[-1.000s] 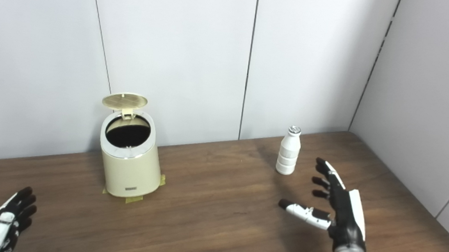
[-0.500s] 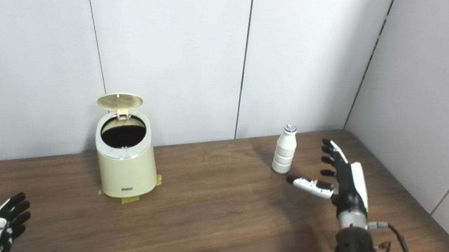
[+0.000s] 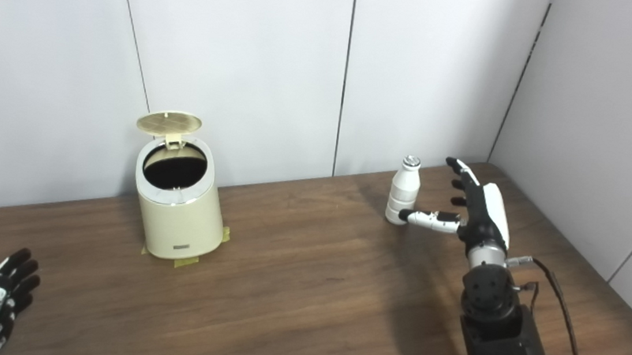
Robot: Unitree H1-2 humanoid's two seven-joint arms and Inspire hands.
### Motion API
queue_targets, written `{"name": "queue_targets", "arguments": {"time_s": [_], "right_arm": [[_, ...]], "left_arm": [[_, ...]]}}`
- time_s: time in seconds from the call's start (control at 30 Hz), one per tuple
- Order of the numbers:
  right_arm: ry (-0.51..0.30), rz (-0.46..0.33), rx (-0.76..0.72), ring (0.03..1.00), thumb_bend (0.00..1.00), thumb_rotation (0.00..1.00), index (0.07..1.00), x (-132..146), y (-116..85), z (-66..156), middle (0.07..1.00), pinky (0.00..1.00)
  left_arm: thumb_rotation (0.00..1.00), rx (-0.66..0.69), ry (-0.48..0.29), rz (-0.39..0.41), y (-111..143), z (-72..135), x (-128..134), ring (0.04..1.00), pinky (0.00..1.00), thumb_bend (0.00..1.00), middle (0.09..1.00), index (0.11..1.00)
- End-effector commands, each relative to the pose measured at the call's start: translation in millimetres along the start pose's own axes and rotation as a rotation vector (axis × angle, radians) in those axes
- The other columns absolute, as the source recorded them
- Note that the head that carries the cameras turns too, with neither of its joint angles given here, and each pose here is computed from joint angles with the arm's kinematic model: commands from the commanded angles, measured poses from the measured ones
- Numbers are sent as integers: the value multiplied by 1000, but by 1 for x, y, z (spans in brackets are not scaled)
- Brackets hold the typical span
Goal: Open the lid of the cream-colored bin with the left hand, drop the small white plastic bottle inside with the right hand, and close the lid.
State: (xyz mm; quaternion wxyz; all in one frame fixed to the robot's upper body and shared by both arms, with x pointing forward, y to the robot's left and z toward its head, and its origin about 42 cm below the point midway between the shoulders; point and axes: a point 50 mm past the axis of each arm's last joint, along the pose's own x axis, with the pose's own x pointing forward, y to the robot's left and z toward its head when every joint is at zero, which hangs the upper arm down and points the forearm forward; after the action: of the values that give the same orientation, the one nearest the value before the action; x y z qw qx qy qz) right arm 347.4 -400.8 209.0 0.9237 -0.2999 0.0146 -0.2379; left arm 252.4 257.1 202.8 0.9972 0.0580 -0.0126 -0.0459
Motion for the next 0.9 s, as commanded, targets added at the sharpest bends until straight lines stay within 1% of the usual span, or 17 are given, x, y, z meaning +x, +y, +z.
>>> {"name": "queue_targets", "arguments": {"time_s": [0.0, 0.13, 0.23, 0.43, 0.6, 0.7, 0.77, 0.87], "right_arm": [[-76, -38, -24, 862, 858, 193, 890, 19, -13, 25, 907, 759], [-75, -44, -42, 845, 870, 171, 887, 31, -8, 29, 891, 730], [-81, -48, -54, 848, 891, 160, 877, 37, -5, 32, 883, 726], [-84, -45, -104, 850, 891, 130, 858, 50, -6, 34, 878, 742], [-69, -40, -154, 825, 892, 125, 838, 61, -3, 34, 864, 716], [-64, -47, -153, 809, 899, 117, 825, 65, -1, 34, 856, 705], [-68, -49, -146, 799, 898, 102, 814, 67, -1, 34, 850, 681], [-58, -49, -147, 801, 891, 90, 814, 71, 0, 31, 854, 673]], "left_arm": [[932, 27, -53, -2, 2, 14, 1, 945, 976, 241, 958, 986], [920, 20, -51, -2, 1, 14, 0, 952, 988, 215, 971, 984], [911, 27, -51, 0, 2, 14, 0, 955, 987, 207, 971, 987], [931, 30, -63, -6, 1, 17, 0, 960, 999, 187, 979, 999], [944, 41, -63, -5, 0, 17, -2, 956, 988, 174, 974, 987], [940, 46, -63, -7, -1, 17, -2, 954, 982, 180, 977, 984], [936, 46, -67, -8, -2, 18, -3, 955, 982, 173, 981, 986], [926, 45, -71, -9, -2, 19, -3, 963, 992, 177, 987, 993]]}}
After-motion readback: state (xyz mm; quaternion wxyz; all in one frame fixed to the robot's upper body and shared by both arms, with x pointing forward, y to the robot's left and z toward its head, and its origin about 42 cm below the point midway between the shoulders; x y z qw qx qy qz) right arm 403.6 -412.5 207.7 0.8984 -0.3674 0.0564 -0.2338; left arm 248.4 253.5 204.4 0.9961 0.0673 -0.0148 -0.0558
